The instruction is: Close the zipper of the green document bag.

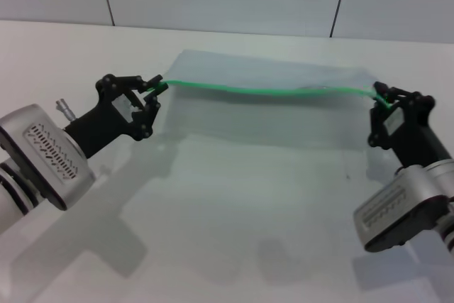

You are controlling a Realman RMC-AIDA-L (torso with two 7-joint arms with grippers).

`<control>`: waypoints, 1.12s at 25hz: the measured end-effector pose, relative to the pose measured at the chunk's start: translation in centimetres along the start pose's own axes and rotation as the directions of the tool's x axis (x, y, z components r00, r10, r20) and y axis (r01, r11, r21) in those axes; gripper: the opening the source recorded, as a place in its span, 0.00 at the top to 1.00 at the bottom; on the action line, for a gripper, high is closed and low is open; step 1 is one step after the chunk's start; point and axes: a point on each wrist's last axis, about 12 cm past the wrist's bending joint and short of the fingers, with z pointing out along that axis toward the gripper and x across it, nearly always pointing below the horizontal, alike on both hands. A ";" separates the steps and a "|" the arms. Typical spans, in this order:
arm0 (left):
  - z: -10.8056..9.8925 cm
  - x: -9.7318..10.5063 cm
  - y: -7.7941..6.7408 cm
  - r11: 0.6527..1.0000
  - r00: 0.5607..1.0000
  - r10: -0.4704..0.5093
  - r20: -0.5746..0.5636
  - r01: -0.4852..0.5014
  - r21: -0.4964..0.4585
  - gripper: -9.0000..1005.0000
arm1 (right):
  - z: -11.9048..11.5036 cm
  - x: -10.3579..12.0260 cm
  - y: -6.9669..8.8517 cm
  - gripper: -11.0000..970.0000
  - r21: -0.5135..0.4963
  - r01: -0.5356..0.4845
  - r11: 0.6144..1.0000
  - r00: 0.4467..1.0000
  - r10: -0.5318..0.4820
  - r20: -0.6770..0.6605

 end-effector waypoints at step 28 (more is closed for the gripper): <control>-2.0 -2.4 3.1 0.816 0.839 -0.404 0.364 0.510 -0.271 0.42 | -1.6 1.9 -5.5 0.40 0.233 -0.871 0.433 0.491 0.786 0.375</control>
